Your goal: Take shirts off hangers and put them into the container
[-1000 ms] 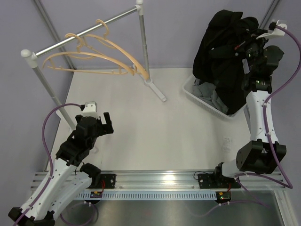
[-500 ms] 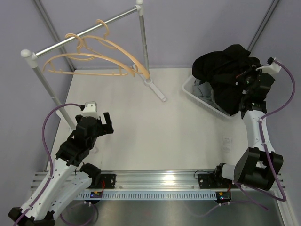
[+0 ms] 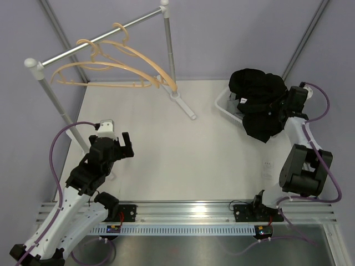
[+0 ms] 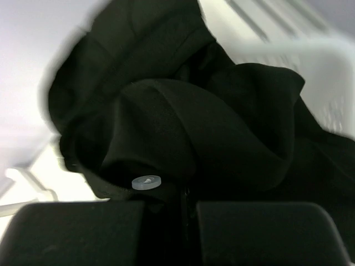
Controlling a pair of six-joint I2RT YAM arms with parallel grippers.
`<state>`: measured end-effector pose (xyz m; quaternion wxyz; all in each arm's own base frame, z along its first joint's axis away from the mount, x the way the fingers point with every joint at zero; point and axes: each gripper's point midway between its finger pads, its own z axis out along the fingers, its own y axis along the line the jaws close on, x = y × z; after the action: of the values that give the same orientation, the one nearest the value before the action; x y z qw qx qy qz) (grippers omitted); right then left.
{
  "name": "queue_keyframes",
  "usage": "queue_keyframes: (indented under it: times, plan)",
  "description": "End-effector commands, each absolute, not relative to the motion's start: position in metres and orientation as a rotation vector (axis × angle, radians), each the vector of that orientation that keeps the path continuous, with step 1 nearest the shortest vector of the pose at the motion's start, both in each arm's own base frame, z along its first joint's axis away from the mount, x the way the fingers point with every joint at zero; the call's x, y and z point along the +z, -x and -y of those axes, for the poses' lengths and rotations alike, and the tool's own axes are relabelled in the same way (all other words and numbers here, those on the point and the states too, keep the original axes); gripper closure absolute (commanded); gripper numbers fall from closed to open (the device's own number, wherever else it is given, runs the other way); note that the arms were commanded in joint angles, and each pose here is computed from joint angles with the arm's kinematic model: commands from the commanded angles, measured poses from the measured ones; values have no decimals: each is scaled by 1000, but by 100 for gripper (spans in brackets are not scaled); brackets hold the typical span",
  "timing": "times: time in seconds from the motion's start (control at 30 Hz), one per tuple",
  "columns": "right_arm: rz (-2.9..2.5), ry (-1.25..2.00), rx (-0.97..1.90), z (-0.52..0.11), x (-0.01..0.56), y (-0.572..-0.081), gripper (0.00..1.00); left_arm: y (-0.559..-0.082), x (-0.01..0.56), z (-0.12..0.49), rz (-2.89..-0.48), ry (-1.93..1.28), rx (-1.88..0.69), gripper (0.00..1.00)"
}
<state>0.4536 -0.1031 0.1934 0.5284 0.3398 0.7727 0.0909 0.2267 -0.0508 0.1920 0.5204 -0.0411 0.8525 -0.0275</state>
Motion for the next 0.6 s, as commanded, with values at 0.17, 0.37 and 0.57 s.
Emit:
queue_keyframes:
  times: [0.17,0.37,0.57]
  plan:
    - [-2139,-1058,79,117,110,-448,100,-231,200,54,-2009,88,-92,1]
    - [-2265,-1110,61,114,69,-444,95,-231,200,55,-2011,87,-92,1]
    - [-2179,-1039,51,116,117,-441,70,-232,200,55,-2013,84,-95,1]
